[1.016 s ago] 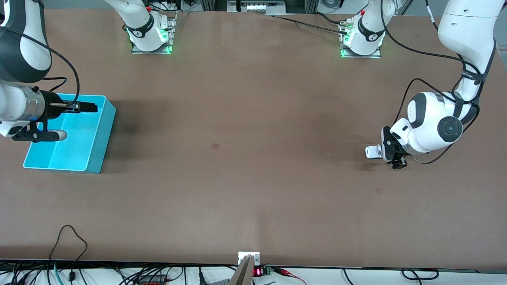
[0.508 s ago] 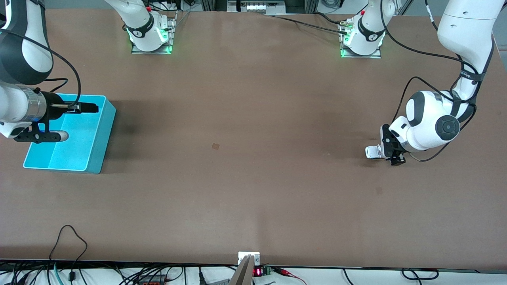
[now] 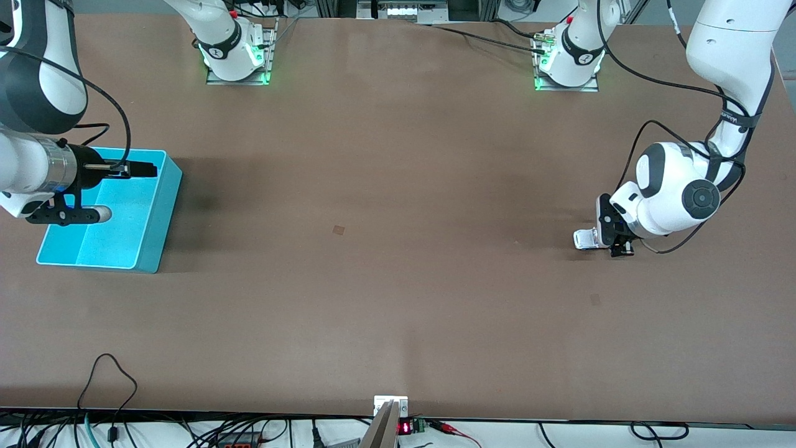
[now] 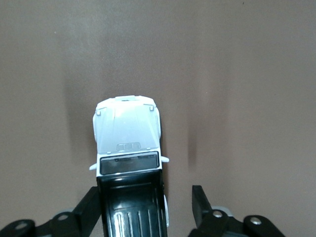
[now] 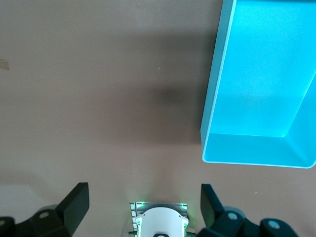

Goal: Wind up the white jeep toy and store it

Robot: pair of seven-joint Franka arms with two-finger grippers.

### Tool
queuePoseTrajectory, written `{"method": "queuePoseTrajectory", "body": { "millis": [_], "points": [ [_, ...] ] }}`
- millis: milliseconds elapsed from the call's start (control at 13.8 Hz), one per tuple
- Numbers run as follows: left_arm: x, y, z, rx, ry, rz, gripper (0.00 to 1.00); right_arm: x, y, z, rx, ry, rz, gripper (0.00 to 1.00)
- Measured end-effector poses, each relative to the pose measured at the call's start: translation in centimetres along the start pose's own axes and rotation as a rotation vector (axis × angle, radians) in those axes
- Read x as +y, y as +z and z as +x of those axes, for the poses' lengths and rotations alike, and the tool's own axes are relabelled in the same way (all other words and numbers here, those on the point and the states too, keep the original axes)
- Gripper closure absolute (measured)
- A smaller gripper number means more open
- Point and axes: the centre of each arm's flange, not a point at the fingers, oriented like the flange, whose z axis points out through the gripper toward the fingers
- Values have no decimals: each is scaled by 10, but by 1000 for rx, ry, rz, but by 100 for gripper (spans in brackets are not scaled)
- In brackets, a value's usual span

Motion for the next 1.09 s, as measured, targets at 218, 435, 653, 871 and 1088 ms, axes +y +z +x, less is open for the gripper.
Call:
{"method": "queuePoseTrajectory", "body": {
  "millis": [218, 435, 653, 871, 1088],
  "points": [
    [-1, -1, 2, 1, 16, 4, 38, 0, 0, 0, -1, -4, 0, 0],
    [-1, -2, 2, 1, 18, 7, 39, 0, 1, 1, -2, -5, 0, 0],
    [-1, -2, 2, 1, 19, 8, 44, 0, 1, 1, -2, -6, 0, 0],
    [0, -2, 3, 1, 20, 6, 47, 0, 1, 1, -3, -6, 0, 0],
    [4, -6, 3, -1, 21, -2, 48, 0, 2, 1, -4, -6, 0, 0]
  ]
}}
